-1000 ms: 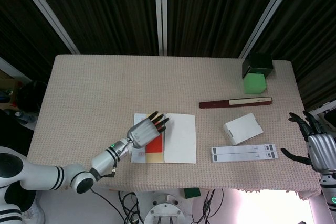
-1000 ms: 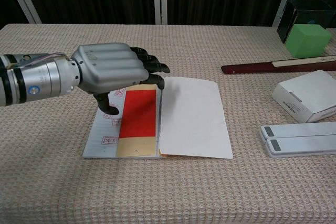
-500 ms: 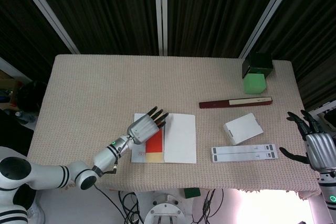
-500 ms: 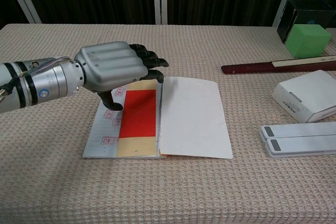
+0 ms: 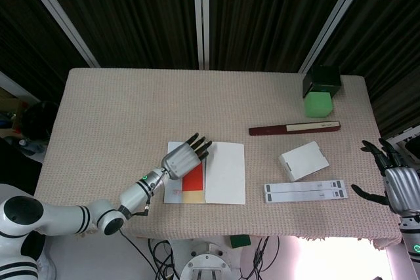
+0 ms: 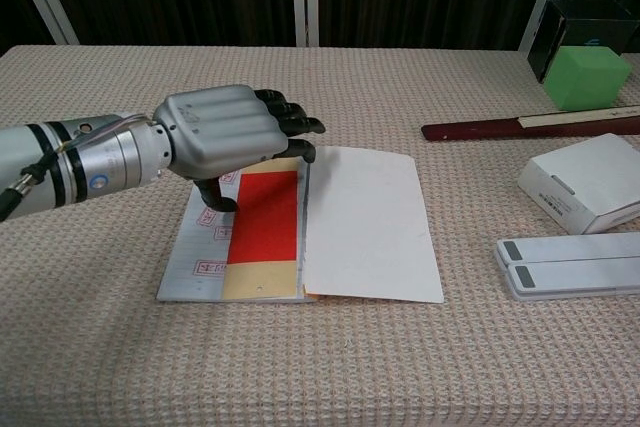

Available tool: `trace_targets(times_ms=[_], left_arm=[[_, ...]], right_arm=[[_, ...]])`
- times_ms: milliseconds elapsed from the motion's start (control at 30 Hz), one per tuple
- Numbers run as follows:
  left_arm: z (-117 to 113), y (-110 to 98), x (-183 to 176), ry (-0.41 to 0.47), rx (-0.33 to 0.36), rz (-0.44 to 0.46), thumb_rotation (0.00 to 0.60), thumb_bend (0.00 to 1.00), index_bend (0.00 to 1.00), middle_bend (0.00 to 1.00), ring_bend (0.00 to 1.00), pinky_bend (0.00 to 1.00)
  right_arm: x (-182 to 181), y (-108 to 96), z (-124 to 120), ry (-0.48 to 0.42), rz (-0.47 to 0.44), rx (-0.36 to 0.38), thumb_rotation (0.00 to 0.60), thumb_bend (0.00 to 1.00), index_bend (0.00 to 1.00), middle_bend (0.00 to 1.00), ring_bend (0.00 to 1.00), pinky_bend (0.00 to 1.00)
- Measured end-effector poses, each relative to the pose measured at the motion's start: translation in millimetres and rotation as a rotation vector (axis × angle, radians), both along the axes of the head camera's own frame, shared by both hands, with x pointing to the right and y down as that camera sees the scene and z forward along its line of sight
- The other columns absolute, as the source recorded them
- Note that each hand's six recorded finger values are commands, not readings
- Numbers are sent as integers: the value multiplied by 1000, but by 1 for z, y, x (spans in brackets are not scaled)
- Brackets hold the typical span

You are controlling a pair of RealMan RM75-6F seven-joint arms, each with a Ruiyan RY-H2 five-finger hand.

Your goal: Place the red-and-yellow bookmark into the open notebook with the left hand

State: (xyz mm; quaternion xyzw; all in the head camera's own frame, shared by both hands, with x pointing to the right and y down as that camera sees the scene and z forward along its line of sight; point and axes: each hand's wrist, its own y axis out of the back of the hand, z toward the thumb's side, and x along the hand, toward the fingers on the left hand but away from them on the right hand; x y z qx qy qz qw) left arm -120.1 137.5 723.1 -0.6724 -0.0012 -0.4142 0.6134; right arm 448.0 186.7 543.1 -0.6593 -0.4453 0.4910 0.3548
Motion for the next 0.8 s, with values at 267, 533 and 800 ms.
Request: trace_targets(times_ms=[267,533,800], left_arm=[[-2,-3,-7,-13,2,-15,600,159,183,12,26,100],[2,3,6,7,-22,-7,600,158,182,12,25,100],[0,2,24,32,-13,13,600,158,182,12,25,100]], right_arm=[[1,0,2,-2,0,-5,600,90,127,225,57,190],[1,0,3,-6,3,-2,600,89,126,225,57,190],[2,0,2,-4,5,-1,600,90,127,225,57,190]])
